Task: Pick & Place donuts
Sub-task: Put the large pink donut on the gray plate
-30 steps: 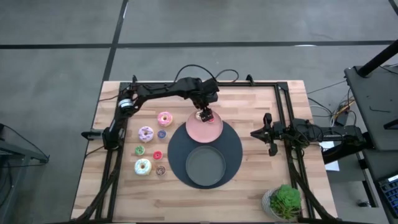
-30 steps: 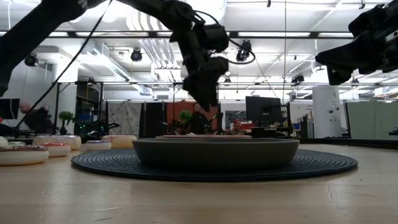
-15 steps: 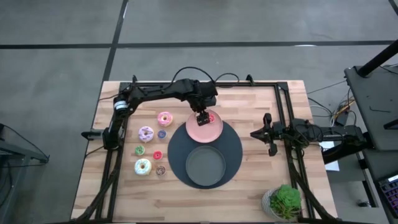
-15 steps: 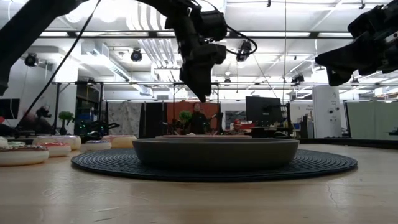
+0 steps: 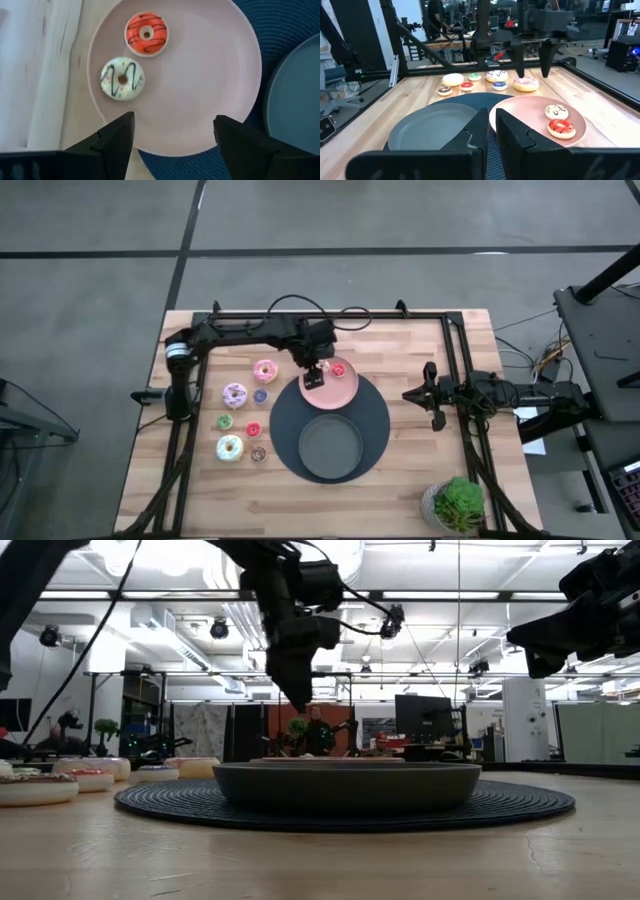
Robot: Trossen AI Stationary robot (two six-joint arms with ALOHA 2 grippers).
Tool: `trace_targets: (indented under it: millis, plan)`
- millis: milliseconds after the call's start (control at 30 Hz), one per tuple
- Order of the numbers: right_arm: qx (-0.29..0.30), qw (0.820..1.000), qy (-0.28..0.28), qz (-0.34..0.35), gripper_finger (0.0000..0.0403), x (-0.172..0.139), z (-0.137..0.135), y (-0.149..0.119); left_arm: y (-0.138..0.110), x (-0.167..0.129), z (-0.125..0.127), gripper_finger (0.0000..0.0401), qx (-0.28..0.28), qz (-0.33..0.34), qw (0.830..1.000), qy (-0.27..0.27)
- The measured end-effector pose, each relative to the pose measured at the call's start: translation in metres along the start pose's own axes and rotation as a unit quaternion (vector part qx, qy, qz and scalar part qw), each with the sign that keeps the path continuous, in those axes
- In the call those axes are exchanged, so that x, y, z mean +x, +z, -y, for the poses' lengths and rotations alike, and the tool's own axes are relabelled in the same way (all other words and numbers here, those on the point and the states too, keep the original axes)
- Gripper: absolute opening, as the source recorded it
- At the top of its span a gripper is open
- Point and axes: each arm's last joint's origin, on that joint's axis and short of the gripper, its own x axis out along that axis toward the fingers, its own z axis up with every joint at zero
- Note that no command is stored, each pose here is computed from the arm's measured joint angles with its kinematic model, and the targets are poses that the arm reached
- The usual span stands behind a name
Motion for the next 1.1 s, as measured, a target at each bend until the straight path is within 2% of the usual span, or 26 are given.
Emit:
trace_targets:
  millis: [300,500,633,767,1100]
  plan:
    - [0.000,1.000,0.000,0.000,0.0029,0.000,0.000,0.000,-0.052,-0.007,-0.001,0.0243,-0.048,-0.007,0.999,0.018]
    - [0.000,1.000,-0.001,0.000,0.0029,0.000,0.000,0.000,-0.084,-0.014,-0.008,0.0243,-0.139,-0.034,0.989,0.035]
    - [0.000,1.000,0.000,0.000,0.0029,0.000,0.000,0.000,-0.095,-0.018,-0.016,0.0243,-0.218,-0.072,0.972,0.051]
    - [0.000,1.000,0.000,0.000,0.0029,0.000,0.000,0.000,-0.099,-0.020,-0.026,0.0243,-0.267,-0.084,0.958,0.064]
    - [0.000,1.000,0.000,0.000,0.0029,0.000,0.000,0.000,-0.101,-0.013,-0.041,0.0243,-0.293,-0.095,0.949,0.072]
